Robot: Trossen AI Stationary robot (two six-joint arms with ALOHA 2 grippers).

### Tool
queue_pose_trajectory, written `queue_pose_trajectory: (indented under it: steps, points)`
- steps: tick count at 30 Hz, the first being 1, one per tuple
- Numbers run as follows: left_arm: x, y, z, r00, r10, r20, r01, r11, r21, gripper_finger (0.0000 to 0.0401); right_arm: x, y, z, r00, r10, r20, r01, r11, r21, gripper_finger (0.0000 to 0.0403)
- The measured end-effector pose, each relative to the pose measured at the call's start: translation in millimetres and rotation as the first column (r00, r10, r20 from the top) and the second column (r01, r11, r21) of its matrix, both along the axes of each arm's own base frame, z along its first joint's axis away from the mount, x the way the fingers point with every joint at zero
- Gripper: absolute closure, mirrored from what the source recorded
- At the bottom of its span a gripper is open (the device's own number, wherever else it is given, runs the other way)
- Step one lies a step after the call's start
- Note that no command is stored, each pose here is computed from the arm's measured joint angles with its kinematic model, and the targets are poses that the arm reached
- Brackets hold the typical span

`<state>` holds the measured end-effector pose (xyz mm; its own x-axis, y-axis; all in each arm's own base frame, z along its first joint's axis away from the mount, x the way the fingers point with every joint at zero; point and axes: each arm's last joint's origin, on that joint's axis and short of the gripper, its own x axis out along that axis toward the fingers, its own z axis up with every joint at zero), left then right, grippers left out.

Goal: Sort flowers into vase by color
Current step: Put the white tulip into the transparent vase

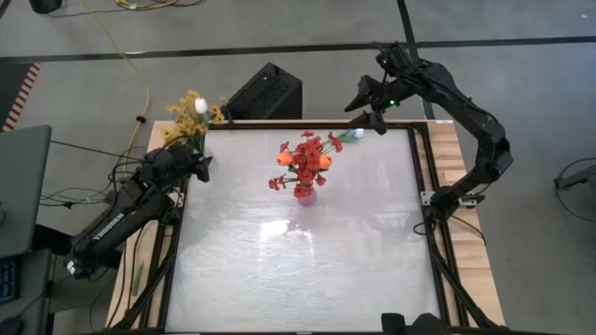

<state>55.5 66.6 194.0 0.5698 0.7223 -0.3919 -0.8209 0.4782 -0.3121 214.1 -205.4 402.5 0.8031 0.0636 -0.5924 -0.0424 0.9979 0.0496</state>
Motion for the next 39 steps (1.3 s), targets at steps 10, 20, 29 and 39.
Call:
queue_pose_trajectory:
  steps: [10, 20, 29, 39]
  points:
    - [2, -5, -6, 0.998, -0.04, 0.046, 0.046, 0.99, -0.134, 0.02, 9, -35, -33, 1.0, 0.03, -0.003, -0.03, 0.991, 0.13, 0.0127]
    - [5, -9, -7, 0.996, -0.081, 0.043, 0.087, 0.987, -0.137, 0.02, 30, -60, -77, 0.988, 0.019, -0.154, 0.003, 0.99, 0.138, 0.0127]
    - [10, -15, -8, 0.977, -0.207, 0.055, 0.214, 0.963, -0.163, 0.02, 58, -75, -119, 0.931, -0.067, -0.36, 0.069, 0.998, -0.008, 0.0127]
    - [27, -19, -11, 0.951, -0.31, 0.013, 0.306, 0.93, -0.202, 0.02, 79, -95, -195, 0.865, -0.008, -0.501, 0.045, 0.997, 0.061, 0.0127]
